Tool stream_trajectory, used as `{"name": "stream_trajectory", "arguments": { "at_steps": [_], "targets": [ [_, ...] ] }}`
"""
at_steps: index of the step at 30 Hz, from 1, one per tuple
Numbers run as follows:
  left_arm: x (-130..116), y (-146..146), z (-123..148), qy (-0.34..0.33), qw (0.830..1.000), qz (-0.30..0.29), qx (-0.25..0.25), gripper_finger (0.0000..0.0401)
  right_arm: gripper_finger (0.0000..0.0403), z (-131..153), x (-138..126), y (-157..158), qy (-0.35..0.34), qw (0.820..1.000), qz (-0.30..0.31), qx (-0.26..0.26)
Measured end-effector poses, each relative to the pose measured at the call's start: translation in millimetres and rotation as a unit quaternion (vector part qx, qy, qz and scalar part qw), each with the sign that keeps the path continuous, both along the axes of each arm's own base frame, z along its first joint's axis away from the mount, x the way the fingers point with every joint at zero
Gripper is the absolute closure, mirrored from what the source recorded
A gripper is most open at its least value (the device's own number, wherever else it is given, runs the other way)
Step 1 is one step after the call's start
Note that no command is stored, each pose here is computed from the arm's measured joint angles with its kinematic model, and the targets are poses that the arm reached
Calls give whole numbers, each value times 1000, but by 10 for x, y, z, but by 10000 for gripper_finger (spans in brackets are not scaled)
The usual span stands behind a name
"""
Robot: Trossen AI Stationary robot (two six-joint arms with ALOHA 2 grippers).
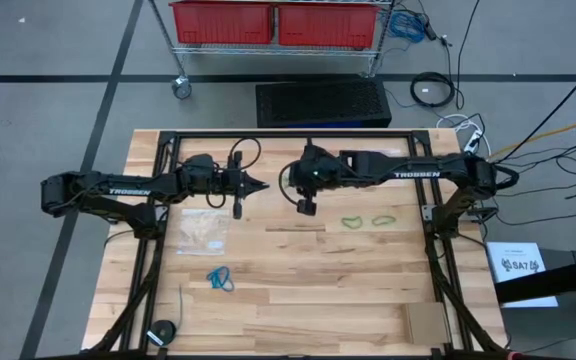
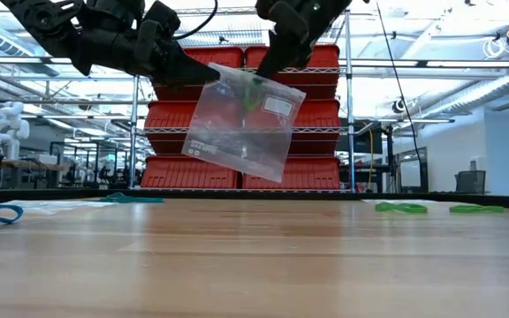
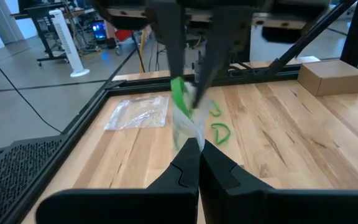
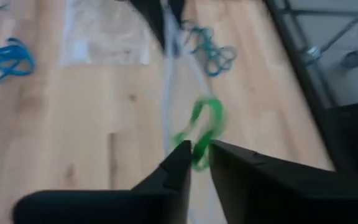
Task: Sort rubber bands
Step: Put the green rubber band into the transparent zip bag
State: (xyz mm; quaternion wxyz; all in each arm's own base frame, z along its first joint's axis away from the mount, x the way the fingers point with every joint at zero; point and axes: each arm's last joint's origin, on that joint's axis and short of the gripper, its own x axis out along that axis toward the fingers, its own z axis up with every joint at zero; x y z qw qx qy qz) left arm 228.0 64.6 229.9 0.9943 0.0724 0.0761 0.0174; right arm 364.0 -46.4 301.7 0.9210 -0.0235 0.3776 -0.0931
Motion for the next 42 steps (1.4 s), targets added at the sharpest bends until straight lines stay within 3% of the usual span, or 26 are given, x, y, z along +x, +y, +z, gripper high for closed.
{"name": "stream_trajectory", "arguments": {
  "at_steps": [8,12,15,21,25,30,36,42],
  "targets": [
    [0,0,-1,0,1000,0,0,401,259,318,-110,50,35,998,-27,40],
    [0,0,-1,1,1000,0,0,401,249,492,-196,125,62,997,-26,46],
    [0,3,-2,1,1000,6,1,401,254,438,-294,146,116,990,-42,61],
    [0,5,-1,1,1000,9,1,401,265,44,-490,196,207,969,-77,113],
    [-1,6,-3,2,1000,10,1,401,266,-273,-666,279,209,959,-85,172],
    [-7,27,-4,3,1000,16,1,401,266,-768,-941,400,203,951,-112,205],
    [-12,51,8,-3,1000,21,3,401,264,-1391,-1154,530,224,937,-144,225],
    [-9,44,28,-14,1000,7,4,401,222,-1520,-1193,508,207,939,-184,205]
  ]
}}
